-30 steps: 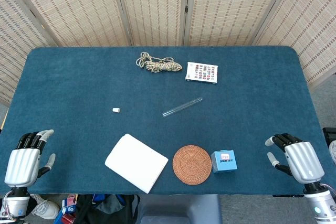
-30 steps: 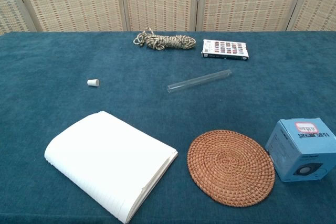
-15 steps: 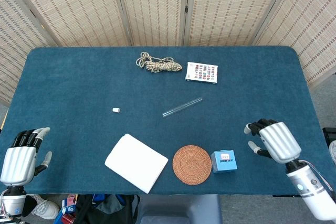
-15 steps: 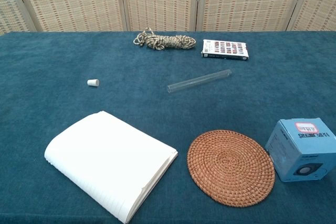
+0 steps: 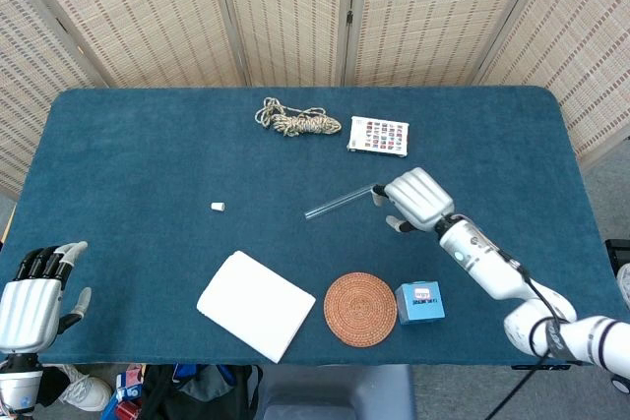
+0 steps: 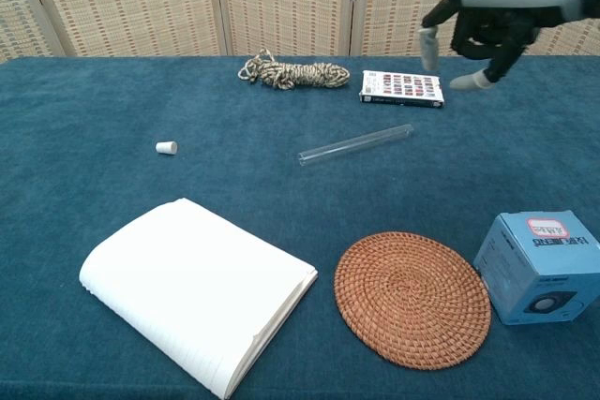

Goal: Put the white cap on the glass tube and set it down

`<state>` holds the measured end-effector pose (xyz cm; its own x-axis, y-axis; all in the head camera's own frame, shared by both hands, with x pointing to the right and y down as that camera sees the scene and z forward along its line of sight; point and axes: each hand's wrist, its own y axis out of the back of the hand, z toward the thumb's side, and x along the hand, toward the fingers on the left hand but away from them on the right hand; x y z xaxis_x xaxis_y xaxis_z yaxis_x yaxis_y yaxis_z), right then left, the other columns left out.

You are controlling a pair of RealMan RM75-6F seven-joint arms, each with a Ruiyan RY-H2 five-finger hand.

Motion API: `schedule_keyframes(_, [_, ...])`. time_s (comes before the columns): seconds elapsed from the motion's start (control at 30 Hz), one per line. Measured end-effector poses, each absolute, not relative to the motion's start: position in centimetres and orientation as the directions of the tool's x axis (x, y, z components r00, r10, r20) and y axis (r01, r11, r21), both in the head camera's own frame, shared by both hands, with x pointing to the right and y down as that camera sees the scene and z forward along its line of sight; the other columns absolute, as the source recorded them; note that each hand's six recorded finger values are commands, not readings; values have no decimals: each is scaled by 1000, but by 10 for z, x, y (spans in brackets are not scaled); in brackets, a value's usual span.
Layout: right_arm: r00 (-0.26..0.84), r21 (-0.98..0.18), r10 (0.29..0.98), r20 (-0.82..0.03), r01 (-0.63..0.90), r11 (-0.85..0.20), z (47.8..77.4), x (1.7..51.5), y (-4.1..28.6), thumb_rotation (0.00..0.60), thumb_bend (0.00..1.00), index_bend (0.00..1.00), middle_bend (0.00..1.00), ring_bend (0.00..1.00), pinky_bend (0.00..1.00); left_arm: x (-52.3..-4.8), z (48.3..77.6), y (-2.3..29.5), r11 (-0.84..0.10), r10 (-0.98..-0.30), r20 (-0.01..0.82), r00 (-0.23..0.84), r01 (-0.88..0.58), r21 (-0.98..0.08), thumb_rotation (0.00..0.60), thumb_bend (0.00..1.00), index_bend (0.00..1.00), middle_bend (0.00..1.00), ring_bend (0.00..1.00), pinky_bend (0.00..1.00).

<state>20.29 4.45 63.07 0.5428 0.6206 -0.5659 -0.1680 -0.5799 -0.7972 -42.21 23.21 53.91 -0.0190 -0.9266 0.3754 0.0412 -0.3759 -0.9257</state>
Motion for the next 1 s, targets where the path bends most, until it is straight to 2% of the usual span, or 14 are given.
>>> schedule_keyframes(0.2, [530, -770, 596, -603, -193, -608, 668, 170, 24, 600, 267, 438, 932, 948, 1000, -425, 538, 233, -376, -926, 375, -29, 45, -925, 600, 349, 177, 237, 182, 167])
schedule_keyframes(0.4, [516, -745, 573, -636, -220, -630, 699, 146, 19, 600, 266, 438, 968, 982, 1000, -427, 539, 234, -381, -924, 380, -36, 43, -924, 600, 349, 177, 237, 182, 167])
schedule_keyframes(1.0, [468, -699, 540, -700, -291, -653, 753, 115, 18, 600, 265, 427, 990, 1000, 1000, -431, 544, 237, -395, -918, 393, -43, 39, -918, 600, 349, 175, 237, 182, 166])
